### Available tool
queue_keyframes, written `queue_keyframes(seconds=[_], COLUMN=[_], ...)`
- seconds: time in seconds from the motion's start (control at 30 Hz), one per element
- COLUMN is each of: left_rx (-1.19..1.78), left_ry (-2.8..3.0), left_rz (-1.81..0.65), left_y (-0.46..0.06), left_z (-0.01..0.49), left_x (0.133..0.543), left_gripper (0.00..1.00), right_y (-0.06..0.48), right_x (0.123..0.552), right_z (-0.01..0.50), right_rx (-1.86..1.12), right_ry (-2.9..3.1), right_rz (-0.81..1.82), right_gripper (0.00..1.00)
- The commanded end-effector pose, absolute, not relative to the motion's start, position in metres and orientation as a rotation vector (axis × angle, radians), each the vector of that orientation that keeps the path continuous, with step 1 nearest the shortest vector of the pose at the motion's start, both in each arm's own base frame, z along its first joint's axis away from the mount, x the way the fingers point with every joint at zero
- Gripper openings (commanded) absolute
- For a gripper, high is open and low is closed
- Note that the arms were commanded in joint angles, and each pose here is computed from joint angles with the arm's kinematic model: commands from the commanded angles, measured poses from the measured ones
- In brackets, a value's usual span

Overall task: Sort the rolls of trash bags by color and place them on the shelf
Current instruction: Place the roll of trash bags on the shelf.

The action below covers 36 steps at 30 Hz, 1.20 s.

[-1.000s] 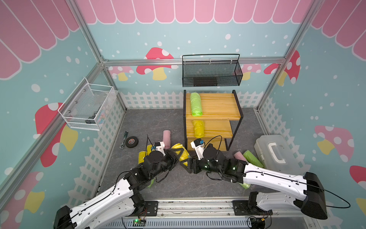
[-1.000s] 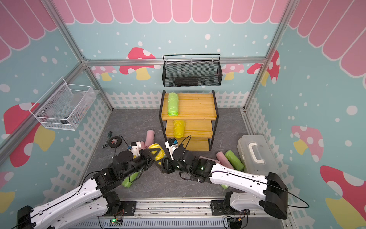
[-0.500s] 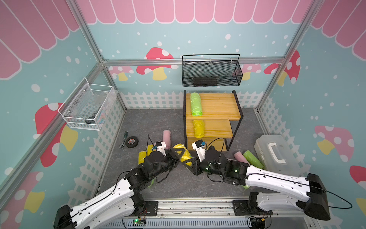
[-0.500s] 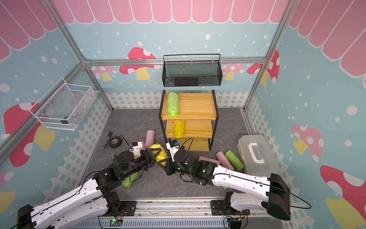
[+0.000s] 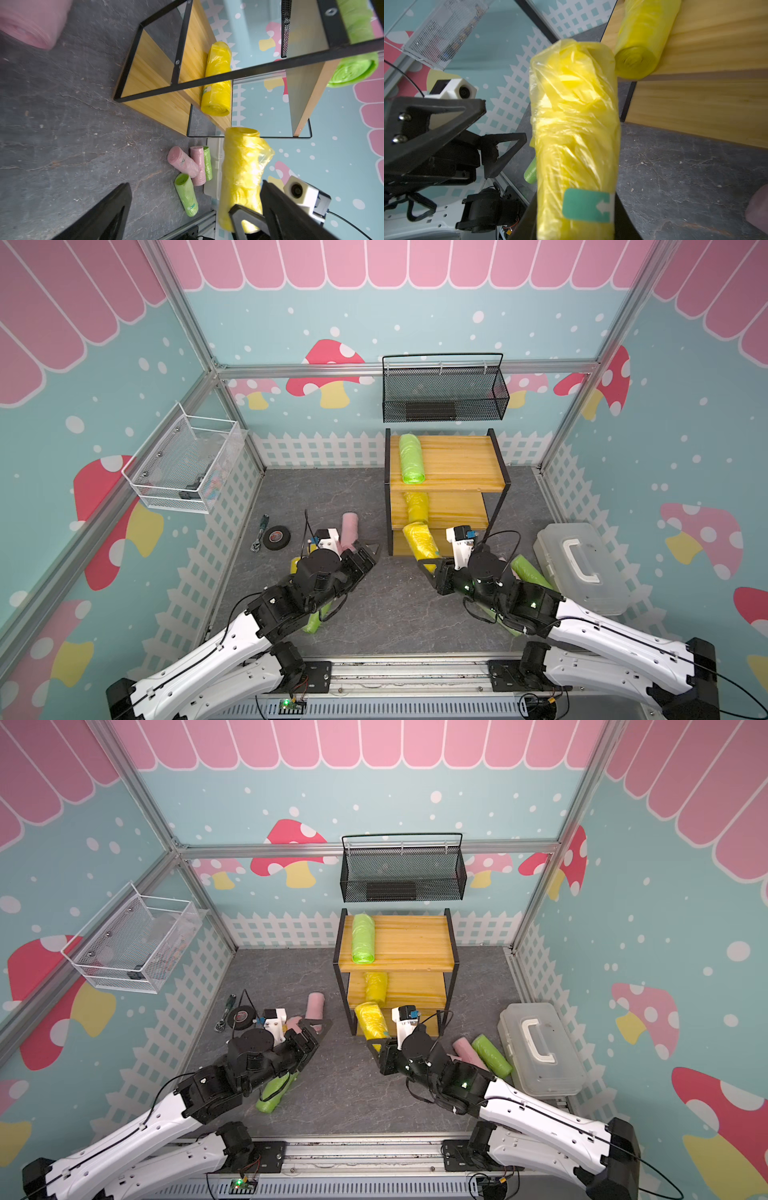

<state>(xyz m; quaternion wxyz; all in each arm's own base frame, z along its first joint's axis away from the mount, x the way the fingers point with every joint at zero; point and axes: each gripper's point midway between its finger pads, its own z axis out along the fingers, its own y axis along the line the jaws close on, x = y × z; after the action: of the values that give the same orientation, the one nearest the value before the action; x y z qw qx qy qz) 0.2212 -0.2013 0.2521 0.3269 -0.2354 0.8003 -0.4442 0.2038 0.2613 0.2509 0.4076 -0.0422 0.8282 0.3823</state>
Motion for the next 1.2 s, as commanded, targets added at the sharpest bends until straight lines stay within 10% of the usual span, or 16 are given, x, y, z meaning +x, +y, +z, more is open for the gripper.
queue_keyframes(seconds=[0.0,1.17], left_rx=[-0.589,-0.519], left_ry=[2.113,2.168], left_rz=[-1.002,-0.887], left_y=[-0.179,-0.173], left_z=[0.244,0.227], left_x=[0.219,0.218], left_gripper=[0.98,0.98], right_y=[0.237,0.218], right_x=[0.221,0.353], right_z=[0.266,0.260], right_rx=[0.054,0.418], right_ry=[2.027,1.917], right_rz=[0.962,1.001], right_gripper=[0.00,0.05])
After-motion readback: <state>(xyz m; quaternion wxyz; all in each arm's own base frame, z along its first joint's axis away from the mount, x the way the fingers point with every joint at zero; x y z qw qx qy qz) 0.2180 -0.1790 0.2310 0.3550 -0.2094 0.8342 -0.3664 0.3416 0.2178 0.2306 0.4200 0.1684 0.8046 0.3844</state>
